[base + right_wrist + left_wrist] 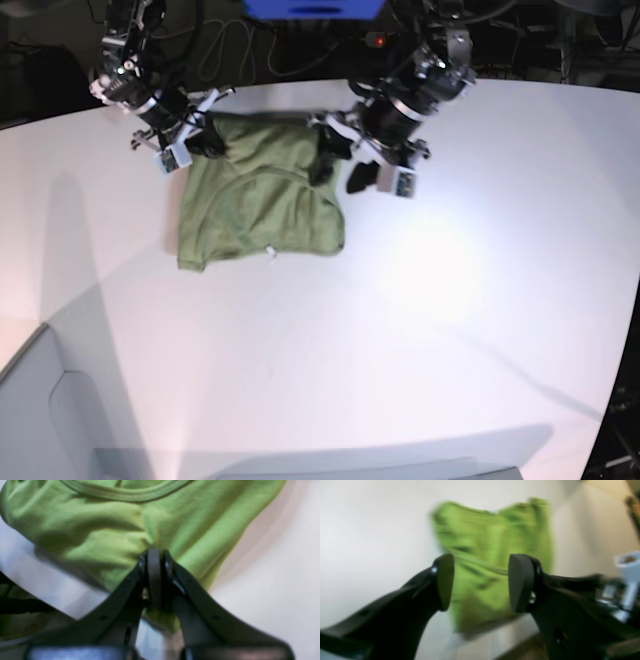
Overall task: Fold the T-shirt properly
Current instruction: 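Grasp the bundle's collar edge with both grippers and tuck it down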
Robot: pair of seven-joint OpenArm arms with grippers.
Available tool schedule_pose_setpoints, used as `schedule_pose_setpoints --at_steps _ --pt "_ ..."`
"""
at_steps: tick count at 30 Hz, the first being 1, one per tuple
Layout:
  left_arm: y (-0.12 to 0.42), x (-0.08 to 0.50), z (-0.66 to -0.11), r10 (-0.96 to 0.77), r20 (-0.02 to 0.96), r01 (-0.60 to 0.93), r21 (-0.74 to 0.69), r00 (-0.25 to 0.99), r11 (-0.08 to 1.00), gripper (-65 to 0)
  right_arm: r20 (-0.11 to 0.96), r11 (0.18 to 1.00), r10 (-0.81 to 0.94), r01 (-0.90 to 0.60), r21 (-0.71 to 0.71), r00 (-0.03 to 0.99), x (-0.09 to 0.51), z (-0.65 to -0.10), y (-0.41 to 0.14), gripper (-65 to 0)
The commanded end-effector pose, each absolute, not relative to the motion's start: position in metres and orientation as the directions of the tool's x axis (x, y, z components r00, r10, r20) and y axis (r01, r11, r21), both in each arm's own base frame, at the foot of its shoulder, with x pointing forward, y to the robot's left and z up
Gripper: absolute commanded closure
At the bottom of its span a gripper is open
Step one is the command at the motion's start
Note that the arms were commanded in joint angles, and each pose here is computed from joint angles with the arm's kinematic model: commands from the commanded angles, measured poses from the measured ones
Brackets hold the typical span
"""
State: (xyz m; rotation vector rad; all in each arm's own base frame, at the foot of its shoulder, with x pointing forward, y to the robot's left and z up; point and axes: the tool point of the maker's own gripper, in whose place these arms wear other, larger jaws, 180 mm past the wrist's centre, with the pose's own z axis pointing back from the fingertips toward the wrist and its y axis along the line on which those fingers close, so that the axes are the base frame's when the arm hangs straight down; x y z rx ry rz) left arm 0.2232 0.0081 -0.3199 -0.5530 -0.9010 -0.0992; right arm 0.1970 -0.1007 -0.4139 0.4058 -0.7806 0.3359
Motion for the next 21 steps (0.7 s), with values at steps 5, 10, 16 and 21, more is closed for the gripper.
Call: schedule_pose_setpoints --at_steps 5,10,16,21 --pt "-0.005 0.22 -0.324 0.172 0.744 0.302 -0.456 0.645 0.837 -33.5 0.758 0.862 0.155 -0.461 0.209 0.634 0.202 -0.405 -0.103 0.0" --pt "-0.005 0.211 -0.352 0.134 0.701 0.299 -0.459 0.701 0.836 -28.5 0.756 0.862 0.166 -0.465 0.2 0.633 0.203 -0.405 -0.106 0.0" --pt "0.004 0.203 -0.387 0.127 0.667 0.272 -0.46 0.734 0.845 -15.3 0.755 0.862 0.166 -0.465 0.2 0.634 0.202 -0.405 -0.106 0.0" --pt "0.013 0.194 -0.409 0.117 0.642 0.252 -0.452 0.757 0.856 -14.4 0.755 0.862 0.166 -0.465 0.201 0.634 0.202 -0.406 -0.106 0.0"
